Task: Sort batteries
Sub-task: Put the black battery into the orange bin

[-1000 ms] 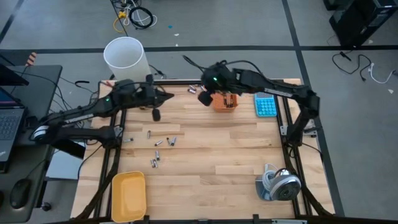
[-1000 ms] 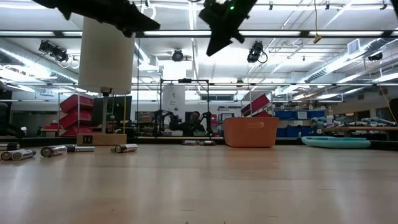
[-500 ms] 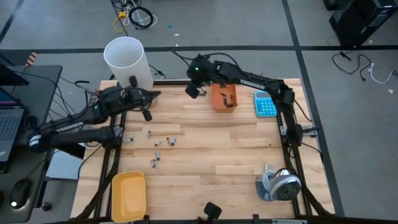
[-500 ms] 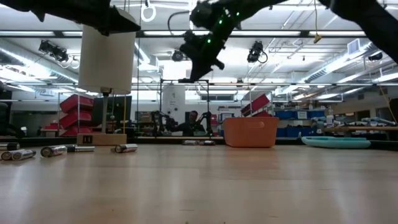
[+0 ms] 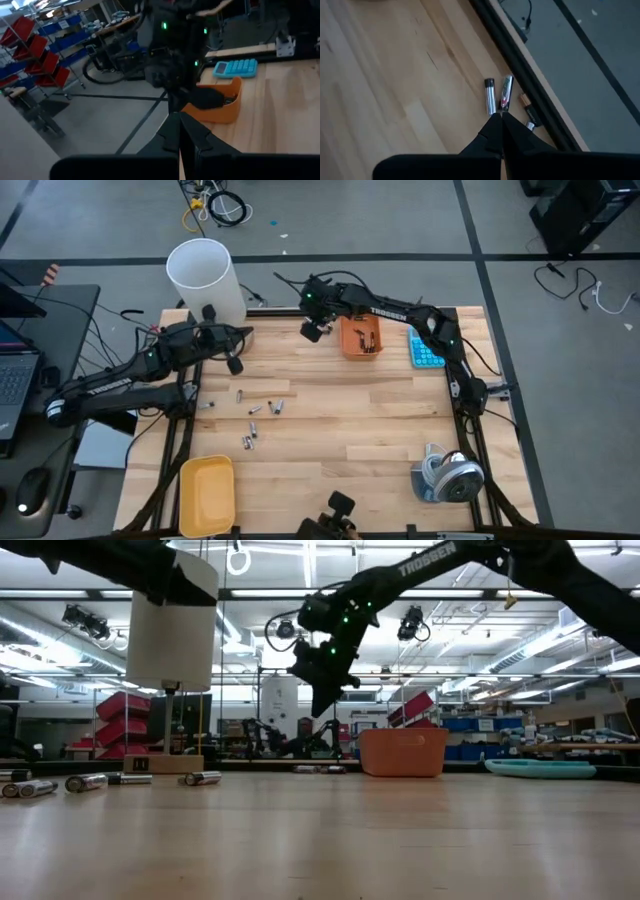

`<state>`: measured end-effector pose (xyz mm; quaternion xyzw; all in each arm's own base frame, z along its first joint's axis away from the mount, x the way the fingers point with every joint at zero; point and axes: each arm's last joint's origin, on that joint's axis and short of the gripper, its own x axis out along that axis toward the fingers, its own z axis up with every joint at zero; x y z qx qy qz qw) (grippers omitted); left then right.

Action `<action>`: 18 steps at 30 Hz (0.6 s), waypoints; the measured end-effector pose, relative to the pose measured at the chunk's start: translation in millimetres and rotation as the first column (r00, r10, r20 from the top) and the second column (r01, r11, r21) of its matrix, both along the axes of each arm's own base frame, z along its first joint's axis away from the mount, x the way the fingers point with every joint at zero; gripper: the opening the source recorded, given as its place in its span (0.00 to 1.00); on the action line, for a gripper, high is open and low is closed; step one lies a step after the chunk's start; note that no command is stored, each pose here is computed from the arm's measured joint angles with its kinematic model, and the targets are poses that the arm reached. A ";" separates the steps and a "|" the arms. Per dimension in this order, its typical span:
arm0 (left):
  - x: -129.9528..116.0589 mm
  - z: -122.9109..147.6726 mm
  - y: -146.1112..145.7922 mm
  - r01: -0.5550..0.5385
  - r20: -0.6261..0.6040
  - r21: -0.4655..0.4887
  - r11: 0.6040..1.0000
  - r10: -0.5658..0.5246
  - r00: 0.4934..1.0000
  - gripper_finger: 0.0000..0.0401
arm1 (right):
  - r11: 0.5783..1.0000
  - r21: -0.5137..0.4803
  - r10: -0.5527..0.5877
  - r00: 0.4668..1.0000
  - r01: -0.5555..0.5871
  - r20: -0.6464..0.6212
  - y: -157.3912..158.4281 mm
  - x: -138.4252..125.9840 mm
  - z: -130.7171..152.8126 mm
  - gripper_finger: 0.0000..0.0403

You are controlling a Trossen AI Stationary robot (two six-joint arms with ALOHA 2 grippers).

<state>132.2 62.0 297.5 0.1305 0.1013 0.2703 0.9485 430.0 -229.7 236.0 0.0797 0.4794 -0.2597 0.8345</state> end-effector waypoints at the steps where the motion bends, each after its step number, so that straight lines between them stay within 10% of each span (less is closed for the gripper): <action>1: 0.0 0.4 0.0 -0.001 0.009 -0.007 1.000 0.001 1.000 0.00 | 1.000 0.001 0.006 1.000 -0.006 -0.013 -1.4 0.8 -5.0 0.00; 18: 0.5 6.7 0.9 -0.024 0.080 0.005 1.000 0.023 0.997 0.00 | 0.937 0.039 0.349 0.928 -0.347 -0.132 -0.6 3.9 -31.9 0.00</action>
